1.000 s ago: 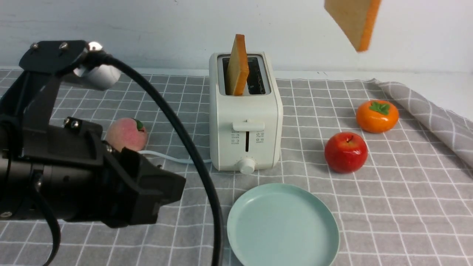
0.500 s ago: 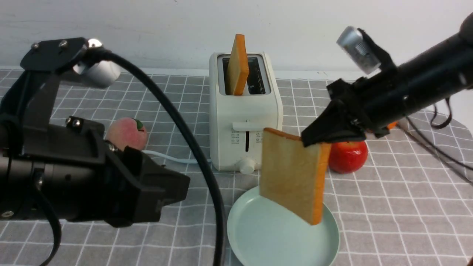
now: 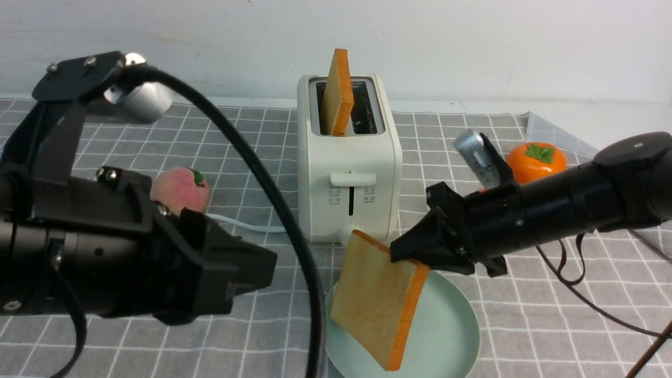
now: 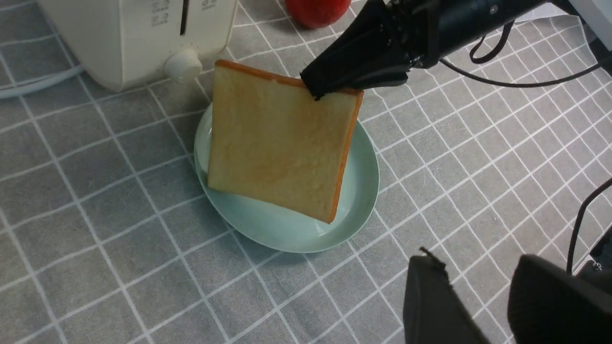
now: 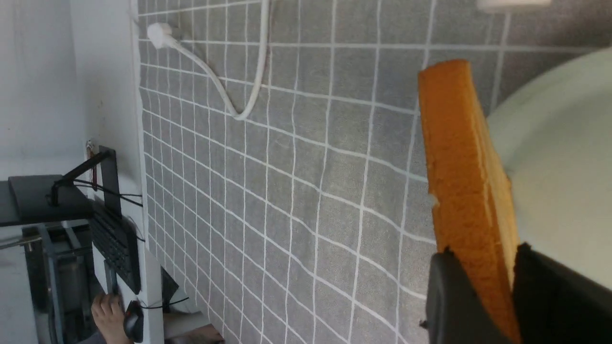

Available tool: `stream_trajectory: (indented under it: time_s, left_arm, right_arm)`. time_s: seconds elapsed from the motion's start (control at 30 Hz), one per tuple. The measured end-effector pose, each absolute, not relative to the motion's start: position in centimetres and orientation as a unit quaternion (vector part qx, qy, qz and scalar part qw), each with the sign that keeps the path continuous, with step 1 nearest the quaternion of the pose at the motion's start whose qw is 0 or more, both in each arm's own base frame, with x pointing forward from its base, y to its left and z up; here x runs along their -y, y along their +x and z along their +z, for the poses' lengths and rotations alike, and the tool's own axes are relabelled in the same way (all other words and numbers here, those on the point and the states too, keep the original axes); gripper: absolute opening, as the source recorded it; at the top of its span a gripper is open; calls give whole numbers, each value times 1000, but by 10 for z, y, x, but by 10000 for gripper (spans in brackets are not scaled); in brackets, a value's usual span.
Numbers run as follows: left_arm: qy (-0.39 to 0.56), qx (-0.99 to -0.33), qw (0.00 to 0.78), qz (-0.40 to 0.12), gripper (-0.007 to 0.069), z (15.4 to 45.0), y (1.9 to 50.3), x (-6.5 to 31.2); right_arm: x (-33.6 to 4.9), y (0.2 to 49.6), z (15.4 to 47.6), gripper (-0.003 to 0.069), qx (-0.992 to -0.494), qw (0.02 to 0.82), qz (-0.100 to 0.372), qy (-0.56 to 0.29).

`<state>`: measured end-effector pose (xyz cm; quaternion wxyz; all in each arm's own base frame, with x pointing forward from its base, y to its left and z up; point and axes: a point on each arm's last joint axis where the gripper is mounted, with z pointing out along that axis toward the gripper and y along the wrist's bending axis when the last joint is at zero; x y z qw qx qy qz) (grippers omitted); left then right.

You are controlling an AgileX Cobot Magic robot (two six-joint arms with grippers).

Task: Take toasted bread from bread machine on grey coffee table place on plate.
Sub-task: 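Place the held slice of bread on top of the slice on the plate with the right gripper, then reach for a toast slice standing in the toaster with the left gripper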

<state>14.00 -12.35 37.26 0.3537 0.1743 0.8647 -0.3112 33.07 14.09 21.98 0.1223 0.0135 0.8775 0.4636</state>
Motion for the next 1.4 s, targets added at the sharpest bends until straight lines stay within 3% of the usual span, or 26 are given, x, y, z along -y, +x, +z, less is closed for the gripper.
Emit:
stream_trajectory:
  time_s: [0.17, 0.27, 0.37, 0.57, 0.7, 0.83, 0.93, 1.07, 1.17, 1.4]
  left_arm:
    - [174, -865, 354, -311, 239, 373, 140, 124]
    - [170, -859, 367, -313, 241, 375, 142, 124]
    - [142, -849, 391, -327, 253, 379, 146, 124]
    - [87, -819, 453, -341, 320, 389, 167, 129]
    - [149, -828, 463, -277, 394, 396, 194, 143]
    - [155, -847, 457, -225, 462, 411, 229, 158]
    - [131, -863, 447, -198, 487, 417, 250, 166]
    - [50, -893, 431, -121, 527, 416, 296, 176]
    - [4, -899, 424, -104, 539, 410, 316, 183]
    - [8, -899, 426, -95, 542, 397, 351, 206]
  right_arm:
    - [-126, 335, 229, 436, -878, 160, 450, 8]
    - [-99, 335, 258, 564, -871, 223, 438, -20]
    - [-77, 328, 292, 625, -859, 281, 425, -44]
    - [-61, 274, 371, 619, -830, 393, 373, -135]
    - [-68, 220, 412, 574, -800, 445, 343, -213]
    - [-67, 176, 430, 557, -778, 483, 319, -245]
    - [-66, 159, 433, 556, -774, 493, 309, -250]
    - [-64, 138, 422, 556, -788, 485, 297, -234]
    - [-62, 134, 408, 556, -805, 467, 290, -221]
    - [-60, 126, 381, 556, -825, 441, 284, -209]
